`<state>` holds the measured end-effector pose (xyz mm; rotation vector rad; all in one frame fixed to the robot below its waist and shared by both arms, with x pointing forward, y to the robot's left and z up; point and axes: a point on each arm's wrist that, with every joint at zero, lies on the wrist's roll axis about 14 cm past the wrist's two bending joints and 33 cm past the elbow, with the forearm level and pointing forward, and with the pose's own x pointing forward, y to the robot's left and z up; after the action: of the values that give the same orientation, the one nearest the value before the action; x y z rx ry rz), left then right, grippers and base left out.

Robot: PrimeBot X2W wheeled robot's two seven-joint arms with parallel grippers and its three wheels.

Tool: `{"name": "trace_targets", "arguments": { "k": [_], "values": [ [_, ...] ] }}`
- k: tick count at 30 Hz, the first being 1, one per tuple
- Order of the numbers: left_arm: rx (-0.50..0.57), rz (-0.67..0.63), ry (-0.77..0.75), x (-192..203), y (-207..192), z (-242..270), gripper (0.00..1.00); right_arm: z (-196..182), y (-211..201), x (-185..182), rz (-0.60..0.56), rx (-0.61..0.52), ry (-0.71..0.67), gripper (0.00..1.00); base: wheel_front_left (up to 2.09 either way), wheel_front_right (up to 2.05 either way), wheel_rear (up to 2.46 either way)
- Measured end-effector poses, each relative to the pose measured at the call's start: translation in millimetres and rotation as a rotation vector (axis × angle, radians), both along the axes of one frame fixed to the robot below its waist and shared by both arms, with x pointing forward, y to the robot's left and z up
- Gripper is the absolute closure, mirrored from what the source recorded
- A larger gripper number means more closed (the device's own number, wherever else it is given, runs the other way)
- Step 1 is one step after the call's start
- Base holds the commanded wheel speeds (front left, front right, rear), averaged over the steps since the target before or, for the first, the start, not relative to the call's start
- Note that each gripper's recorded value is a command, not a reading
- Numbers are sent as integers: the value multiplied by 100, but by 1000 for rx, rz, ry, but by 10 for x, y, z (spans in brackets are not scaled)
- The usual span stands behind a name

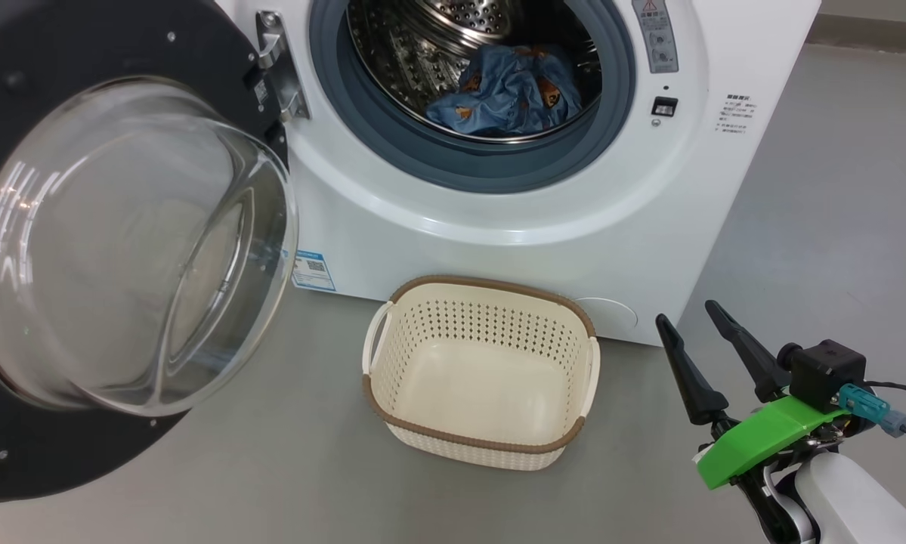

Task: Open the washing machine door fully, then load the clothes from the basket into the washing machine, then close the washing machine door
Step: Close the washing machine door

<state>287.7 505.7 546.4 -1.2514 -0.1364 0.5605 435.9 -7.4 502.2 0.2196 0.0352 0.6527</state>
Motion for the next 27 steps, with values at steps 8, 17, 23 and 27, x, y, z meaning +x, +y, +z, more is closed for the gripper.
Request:
{"name": "trace_targets", "arguments": {
  "k": [8,17,23,27],
  "values": [
    [1,-186,23,-30,-293,-30,100,90,54,-35,6,11,-17,0,0,0,0],
    [-44,-420,14,-21,-831,-130,100,147,125,-114,14,29,-22,0,0,0,0],
    [-39,-566,-14,-43,-1156,-74,100,207,130,-148,5,47,-28,0,0,0,0],
    [-40,-641,-22,-42,-1360,-31,100,168,104,-199,-4,51,-15,0,0,0,0]
  ]
}}
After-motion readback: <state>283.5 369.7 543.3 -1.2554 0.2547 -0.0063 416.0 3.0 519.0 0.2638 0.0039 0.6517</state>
